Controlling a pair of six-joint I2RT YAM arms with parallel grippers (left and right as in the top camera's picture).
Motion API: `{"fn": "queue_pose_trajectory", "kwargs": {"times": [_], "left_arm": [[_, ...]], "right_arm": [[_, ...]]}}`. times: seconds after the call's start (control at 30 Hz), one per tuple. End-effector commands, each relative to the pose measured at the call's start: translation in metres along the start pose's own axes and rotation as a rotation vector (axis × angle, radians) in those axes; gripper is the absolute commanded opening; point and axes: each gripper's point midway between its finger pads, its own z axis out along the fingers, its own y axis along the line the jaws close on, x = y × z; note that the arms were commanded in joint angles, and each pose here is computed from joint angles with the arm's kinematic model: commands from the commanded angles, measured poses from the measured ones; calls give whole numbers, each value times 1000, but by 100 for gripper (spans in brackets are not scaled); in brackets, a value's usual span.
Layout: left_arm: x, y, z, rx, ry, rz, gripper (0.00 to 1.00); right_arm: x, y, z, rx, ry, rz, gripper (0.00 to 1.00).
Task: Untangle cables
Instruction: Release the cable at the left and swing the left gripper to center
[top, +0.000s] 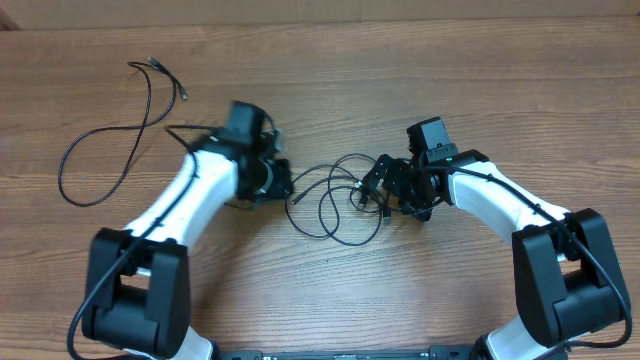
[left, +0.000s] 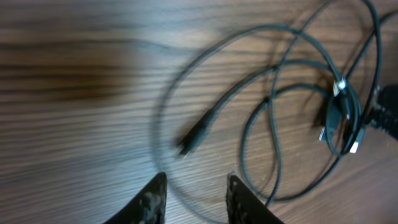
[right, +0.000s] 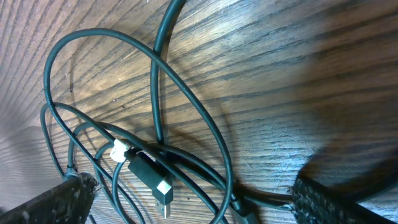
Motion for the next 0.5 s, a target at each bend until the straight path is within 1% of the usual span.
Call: {"fn": "queue_pose_trajectory", "kwargs": {"times": [0.0,0.2,0.3,0.4,0.47], "left_arm": [[14,-17,24,22,1,21,35],[17,-32,46,-22,-87,142,42],[19,-34,48,-44,-93,163,44],[18,-33,48,-63,-101,167,48],[17,-32,48,-68,-108,167,49]], "right_arm": [[2,-15,8,48,5,14,100],[2,-15,8,48,5,13,100],[2,-15,8,48,5,13,100],[2,-15,8,48,5,17,100],[2,-15,8,48,5,16,100]]}}
